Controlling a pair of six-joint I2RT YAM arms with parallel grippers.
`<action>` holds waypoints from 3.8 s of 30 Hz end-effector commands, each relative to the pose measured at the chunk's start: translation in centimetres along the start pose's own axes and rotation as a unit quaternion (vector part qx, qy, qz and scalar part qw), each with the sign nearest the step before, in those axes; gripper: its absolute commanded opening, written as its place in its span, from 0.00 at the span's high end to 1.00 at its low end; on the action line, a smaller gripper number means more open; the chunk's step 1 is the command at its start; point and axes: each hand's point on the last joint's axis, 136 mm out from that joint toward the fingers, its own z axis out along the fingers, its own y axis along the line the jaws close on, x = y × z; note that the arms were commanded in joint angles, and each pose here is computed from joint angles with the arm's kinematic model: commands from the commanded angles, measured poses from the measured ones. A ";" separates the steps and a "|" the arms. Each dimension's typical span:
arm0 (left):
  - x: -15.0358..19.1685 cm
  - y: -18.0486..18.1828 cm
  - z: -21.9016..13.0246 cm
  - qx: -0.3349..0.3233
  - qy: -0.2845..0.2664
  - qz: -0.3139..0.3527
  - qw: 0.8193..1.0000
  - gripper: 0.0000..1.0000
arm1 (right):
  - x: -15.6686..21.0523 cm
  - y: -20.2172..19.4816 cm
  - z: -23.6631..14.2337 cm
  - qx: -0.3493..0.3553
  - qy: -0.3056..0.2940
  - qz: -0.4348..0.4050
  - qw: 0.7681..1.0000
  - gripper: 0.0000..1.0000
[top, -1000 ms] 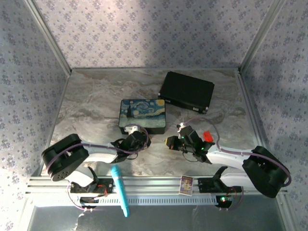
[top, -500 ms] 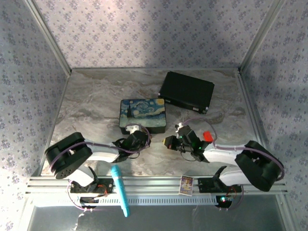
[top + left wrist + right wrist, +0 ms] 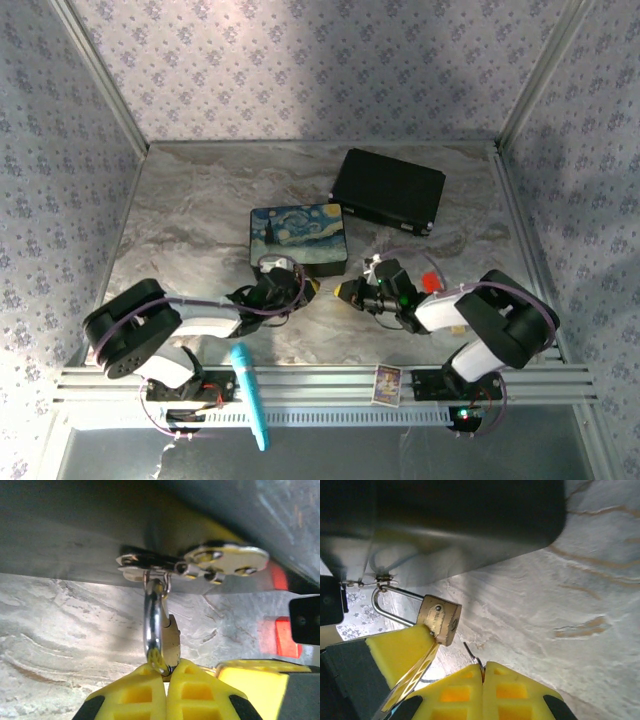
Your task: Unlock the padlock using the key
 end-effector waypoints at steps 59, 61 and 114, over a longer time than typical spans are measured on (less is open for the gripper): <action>-1.2 8.0 0.8 -0.287 -0.039 0.121 0.950 0.49 | 0.4 -0.5 -1.0 0.011 0.026 -0.001 1.000 1.00; -0.8 8.1 0.5 -0.283 -0.029 0.119 0.951 0.51 | 0.4 -0.6 -0.9 0.012 0.027 -0.002 1.000 1.00; -2.2 6.3 1.5 -0.101 -0.076 0.078 0.989 0.87 | 1.1 0.0 0.1 0.016 0.026 -0.018 0.999 1.00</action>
